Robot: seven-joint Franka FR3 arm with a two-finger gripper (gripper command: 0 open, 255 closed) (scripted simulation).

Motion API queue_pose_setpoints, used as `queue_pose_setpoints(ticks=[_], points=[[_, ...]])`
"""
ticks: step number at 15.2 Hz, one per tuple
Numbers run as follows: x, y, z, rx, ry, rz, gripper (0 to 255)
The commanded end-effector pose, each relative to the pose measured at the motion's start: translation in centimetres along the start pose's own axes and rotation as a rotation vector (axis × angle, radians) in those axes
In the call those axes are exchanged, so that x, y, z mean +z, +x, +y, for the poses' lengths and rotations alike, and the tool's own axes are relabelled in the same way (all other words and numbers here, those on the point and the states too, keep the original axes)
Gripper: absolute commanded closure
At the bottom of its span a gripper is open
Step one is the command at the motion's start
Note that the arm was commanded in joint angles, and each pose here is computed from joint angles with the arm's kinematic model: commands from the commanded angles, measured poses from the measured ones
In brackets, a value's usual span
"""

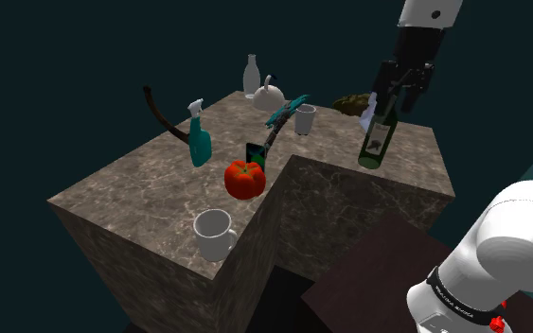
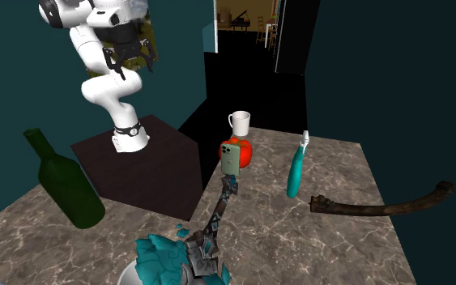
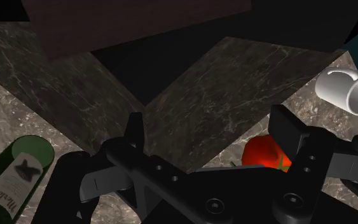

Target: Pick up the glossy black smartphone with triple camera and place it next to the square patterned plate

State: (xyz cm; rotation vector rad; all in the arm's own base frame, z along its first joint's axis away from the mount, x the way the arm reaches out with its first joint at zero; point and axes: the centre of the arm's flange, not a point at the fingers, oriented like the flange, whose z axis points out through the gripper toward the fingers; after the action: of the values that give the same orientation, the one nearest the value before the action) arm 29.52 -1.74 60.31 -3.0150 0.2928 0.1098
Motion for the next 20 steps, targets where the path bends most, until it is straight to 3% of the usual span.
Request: queue_pose_setpoints(ticks=[1, 20], points=[[0.0, 0.0, 0.0, 0.000, 0.000, 0.000, 0], [10.9, 17.5, -13.7, 0.406, -0.049, 0.070, 0]])
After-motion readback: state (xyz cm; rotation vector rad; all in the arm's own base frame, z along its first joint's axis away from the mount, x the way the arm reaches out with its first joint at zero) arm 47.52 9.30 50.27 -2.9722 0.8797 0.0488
